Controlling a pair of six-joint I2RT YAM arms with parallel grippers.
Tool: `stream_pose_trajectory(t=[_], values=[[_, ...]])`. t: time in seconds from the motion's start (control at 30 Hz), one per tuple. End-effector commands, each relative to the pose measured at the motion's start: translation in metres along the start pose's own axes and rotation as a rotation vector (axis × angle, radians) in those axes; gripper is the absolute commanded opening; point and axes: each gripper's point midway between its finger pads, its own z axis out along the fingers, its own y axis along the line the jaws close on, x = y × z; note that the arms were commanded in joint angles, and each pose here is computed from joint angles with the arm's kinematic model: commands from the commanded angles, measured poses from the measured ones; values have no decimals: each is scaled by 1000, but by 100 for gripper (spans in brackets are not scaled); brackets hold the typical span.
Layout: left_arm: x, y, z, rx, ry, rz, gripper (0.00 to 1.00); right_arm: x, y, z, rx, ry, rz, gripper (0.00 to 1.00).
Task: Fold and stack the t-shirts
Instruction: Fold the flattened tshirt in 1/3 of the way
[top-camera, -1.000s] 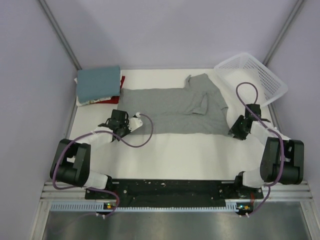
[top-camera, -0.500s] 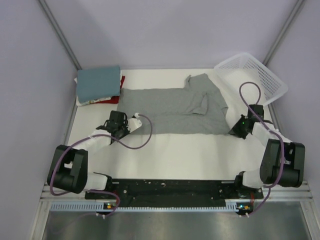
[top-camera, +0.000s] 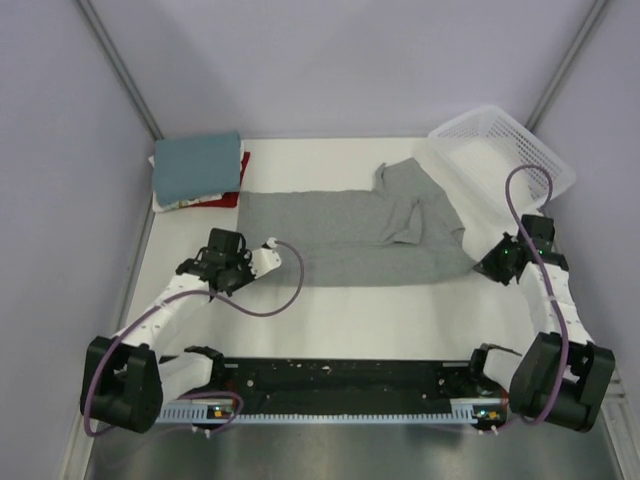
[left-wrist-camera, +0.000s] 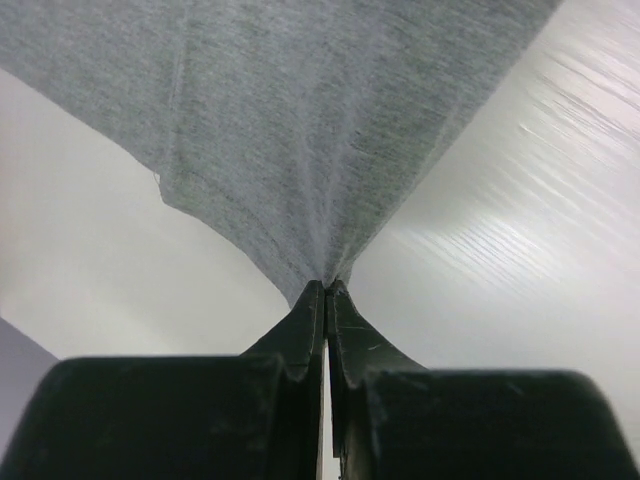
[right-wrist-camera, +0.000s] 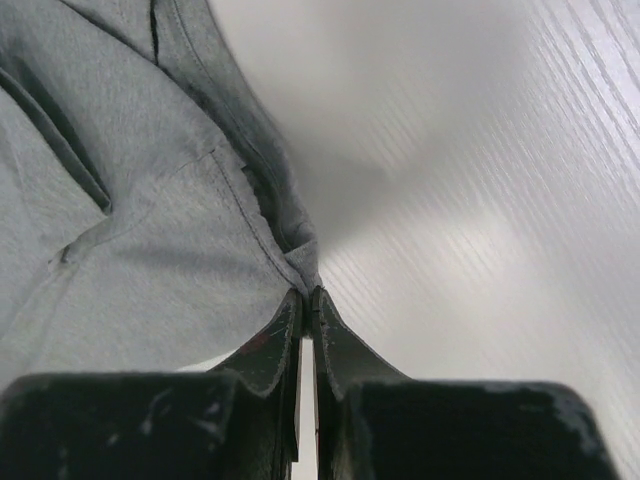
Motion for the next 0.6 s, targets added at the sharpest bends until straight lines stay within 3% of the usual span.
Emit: stream_pose_trajectory(t=[0.0, 0.2, 0.4, 0.57], values=[[23, -51, -17, 200, 47, 40, 0, 2, -13, -19, 21, 8, 87, 0], [30, -82, -29, 328, 45, 55, 0, 14, -48, -14, 53, 57, 311, 0], [28, -102, -33, 421, 13, 80, 0, 34, -73, 1, 164, 136, 331, 0], [36, -111, -32, 457, 44, 112, 0, 27, -85, -5, 244, 72, 362, 0]])
